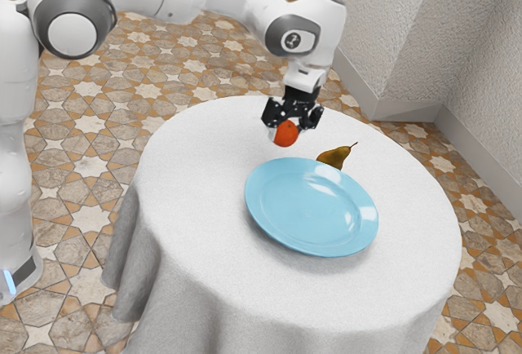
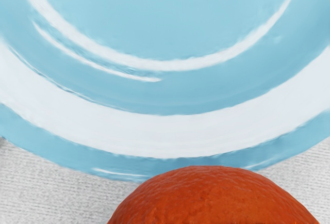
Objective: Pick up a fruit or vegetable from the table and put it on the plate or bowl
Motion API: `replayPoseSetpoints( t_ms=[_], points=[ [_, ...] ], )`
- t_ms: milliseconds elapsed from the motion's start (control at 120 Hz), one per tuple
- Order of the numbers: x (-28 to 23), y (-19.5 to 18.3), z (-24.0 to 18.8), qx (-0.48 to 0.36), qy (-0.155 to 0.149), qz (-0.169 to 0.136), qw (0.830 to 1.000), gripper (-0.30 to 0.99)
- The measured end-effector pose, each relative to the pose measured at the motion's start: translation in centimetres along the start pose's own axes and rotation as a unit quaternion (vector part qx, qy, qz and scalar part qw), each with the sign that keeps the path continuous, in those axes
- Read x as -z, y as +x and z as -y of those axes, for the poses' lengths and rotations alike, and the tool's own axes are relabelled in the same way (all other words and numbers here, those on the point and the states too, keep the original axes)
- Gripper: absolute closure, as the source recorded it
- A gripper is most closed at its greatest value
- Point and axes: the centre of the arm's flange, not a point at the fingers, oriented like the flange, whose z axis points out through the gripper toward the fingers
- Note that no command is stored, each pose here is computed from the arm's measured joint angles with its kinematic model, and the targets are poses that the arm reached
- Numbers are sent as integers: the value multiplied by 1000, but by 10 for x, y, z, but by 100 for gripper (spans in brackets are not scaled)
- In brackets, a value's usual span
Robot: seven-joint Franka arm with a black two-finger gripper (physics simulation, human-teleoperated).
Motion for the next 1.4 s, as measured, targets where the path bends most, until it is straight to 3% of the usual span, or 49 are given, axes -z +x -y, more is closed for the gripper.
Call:
replayPoseSetpoints(
  t_ms=[225, 542, 850, 967, 1075, 1400],
  points=[
    [20, 47, 3, -32, 22, -1, 999, 53],
    [12, 119, 2, -83, 20, -8, 996, 53],
    [8, 135, 4, -92, 19, -6, 996, 53],
    [11, 139, 4, -96, 20, -3, 995, 27],
    [12, 140, 2, -97, 16, -1, 995, 13],
    [10, 139, 2, -95, 10, 2, 995, 1]
  ],
)
